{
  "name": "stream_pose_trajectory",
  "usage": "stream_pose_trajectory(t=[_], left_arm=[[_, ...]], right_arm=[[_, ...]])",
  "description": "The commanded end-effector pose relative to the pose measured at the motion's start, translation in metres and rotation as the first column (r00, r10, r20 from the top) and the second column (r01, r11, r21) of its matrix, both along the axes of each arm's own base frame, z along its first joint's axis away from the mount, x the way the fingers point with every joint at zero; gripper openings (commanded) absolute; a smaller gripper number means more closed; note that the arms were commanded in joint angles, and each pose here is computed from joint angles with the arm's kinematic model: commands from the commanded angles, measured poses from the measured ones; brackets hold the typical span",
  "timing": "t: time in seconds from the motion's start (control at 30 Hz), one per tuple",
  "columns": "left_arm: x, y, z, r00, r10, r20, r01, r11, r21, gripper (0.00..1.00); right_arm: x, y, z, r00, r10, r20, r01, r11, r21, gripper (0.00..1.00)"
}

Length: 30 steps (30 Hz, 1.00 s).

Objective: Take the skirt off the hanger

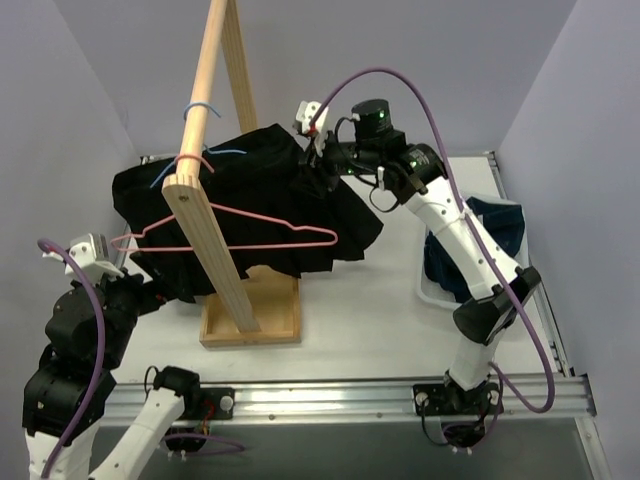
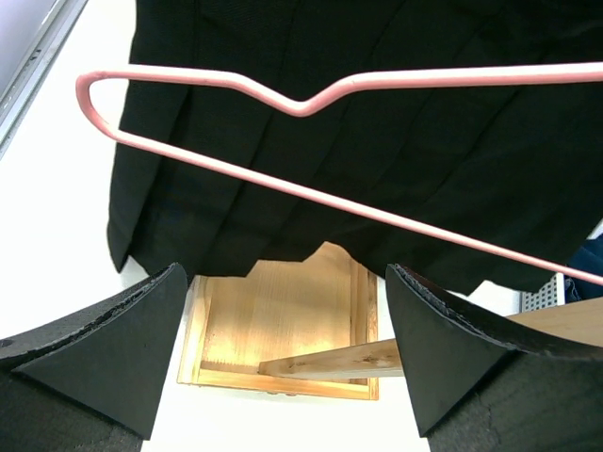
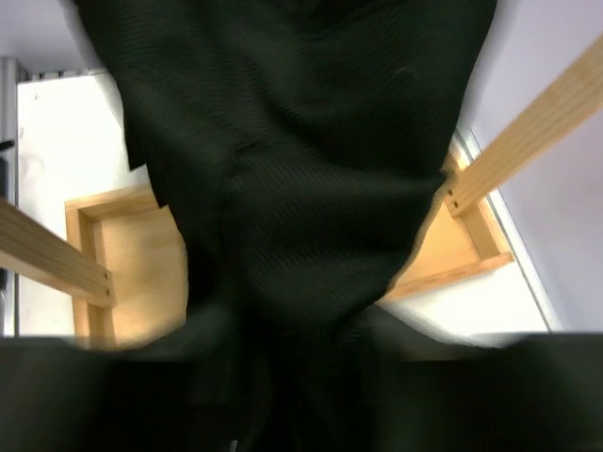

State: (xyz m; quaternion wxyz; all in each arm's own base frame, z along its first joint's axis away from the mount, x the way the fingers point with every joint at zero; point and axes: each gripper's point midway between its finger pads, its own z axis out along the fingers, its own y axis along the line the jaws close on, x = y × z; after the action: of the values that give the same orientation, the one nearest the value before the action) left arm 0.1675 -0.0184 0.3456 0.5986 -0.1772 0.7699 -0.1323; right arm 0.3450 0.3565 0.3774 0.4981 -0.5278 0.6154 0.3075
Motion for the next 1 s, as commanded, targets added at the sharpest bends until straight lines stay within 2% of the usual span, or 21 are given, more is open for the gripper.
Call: stream_pose_trajectory(t=[0.0, 0.03, 0.23, 0.47, 0.6, 0.73, 0.97], left_arm=[[0.004, -0.002, 0.016, 0.999, -0.007, 0.046, 0.008, 1.0, -0.011, 0.95], [0.004, -0.002, 0.016, 0.999, -0.007, 0.046, 0.008, 1.0, -0.011, 0.95], [0.005, -0.002, 0.015, 0.999, -0.007, 0.042, 0.007, 1.0, -0.005, 0.95], [0.005, -0.002, 0.016, 0.999, -0.005, 0.036, 0.005, 1.0, -0.004, 0.95], [0.004, -0.001, 0.019, 0.999, -0.003, 0.048, 0.003, 1.0, -0.012, 0.95], [0.004, -0.003, 0.021, 0.999, -0.007, 0.048, 0.008, 1.0, -0.018, 0.95], [-0.002, 0.001, 0.052, 0.992, 0.003, 0.123, 0.0, 0.999, -0.032, 0.96]], right_arm=[[-0.008, 0.006, 0.023, 0.995, 0.082, 0.051, -0.085, 0.995, 0.05, 0.12], [-0.009, 0.006, 0.025, 0.994, 0.089, 0.057, -0.092, 0.994, 0.052, 0.0], [-0.017, 0.011, 0.039, 0.985, 0.142, 0.095, -0.151, 0.984, 0.094, 0.0], [-0.032, 0.016, 0.092, 0.965, 0.17, 0.199, -0.217, 0.945, 0.243, 0.0], [-0.045, 0.023, 0.115, 0.949, 0.213, 0.233, -0.274, 0.923, 0.271, 0.0], [-0.05, 0.037, 0.122, 0.943, 0.24, 0.232, -0.3, 0.913, 0.275, 0.0], [-0.043, 0.065, 0.094, 0.951, 0.271, 0.151, -0.303, 0.913, 0.273, 0.0]])
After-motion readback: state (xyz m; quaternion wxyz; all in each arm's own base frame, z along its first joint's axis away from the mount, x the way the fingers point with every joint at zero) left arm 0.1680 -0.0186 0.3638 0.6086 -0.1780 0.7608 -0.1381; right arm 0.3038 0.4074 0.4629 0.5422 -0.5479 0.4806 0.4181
